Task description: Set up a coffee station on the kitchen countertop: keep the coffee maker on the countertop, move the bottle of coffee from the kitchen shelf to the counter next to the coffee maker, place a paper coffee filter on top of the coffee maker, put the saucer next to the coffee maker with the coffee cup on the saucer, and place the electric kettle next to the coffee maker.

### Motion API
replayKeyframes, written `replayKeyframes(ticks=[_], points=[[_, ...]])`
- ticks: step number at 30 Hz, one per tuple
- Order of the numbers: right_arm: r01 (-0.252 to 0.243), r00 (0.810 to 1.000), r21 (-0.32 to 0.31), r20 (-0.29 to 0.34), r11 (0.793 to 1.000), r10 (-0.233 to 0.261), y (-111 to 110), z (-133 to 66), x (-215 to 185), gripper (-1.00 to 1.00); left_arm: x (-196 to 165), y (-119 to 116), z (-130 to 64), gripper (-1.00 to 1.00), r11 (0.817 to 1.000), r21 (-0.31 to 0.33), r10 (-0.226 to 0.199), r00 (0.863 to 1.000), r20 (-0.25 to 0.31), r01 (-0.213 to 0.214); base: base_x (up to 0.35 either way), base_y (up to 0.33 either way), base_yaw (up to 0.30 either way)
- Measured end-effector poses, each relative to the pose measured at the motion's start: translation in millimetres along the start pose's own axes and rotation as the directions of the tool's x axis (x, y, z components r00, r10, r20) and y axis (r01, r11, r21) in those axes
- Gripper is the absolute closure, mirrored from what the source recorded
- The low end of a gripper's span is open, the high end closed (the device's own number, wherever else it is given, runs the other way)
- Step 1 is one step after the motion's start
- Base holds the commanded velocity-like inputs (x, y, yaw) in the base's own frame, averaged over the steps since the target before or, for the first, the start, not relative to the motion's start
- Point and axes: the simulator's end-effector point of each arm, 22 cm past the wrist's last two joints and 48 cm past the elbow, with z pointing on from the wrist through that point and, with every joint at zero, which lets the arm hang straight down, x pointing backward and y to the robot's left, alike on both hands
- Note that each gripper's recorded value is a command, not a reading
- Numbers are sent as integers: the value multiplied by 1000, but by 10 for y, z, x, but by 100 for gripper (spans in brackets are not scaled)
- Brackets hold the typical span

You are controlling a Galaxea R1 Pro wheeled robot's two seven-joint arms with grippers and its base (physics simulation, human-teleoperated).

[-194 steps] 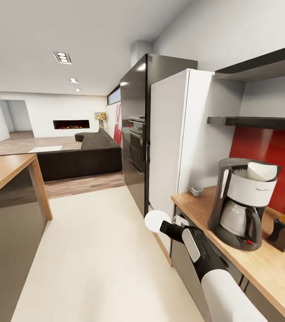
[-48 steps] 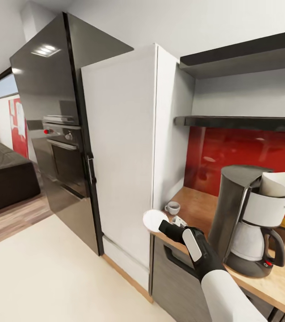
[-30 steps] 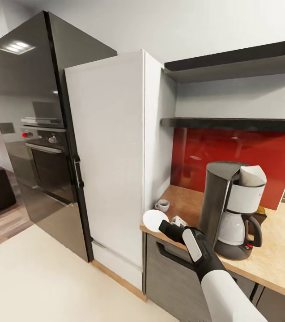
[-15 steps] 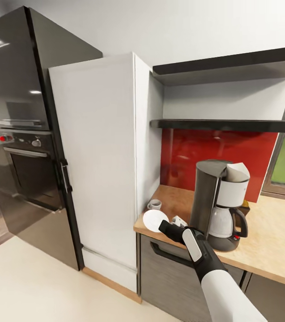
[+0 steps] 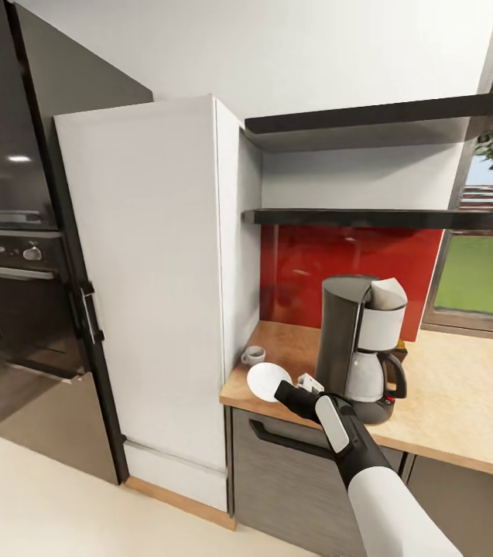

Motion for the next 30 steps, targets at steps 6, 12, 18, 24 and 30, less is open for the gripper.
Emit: replayKeyframes(ticks=[6,12,18,24,30], points=[[-1,1000,-1,0,1000,1,2,-1,-1,100,0,-2,0,-100,1000,1,1,1000,0,-1,0,0,0],[-1,1000,-2,1,1000,1,5,-2,-5,100,0,-1,0,-100,1000,0,0,1000,0,0,0,0,0],[-1,1000,-2,1,1000,1,5,-2,-5,100,1,-4,0,-100,1000,1,2,1000,0,-2,0,0,0],[-2,1000,-1,0,1000,2,2,-1,-1,100,0,1,0,-100,1000,0,0,1000,0,0,0,13,-117],[-2,1000,-1,0,1000,2,1,-1,0,100,-1,-1,0,-100,1000,0,0,1000,0,0,0,223,-193]])
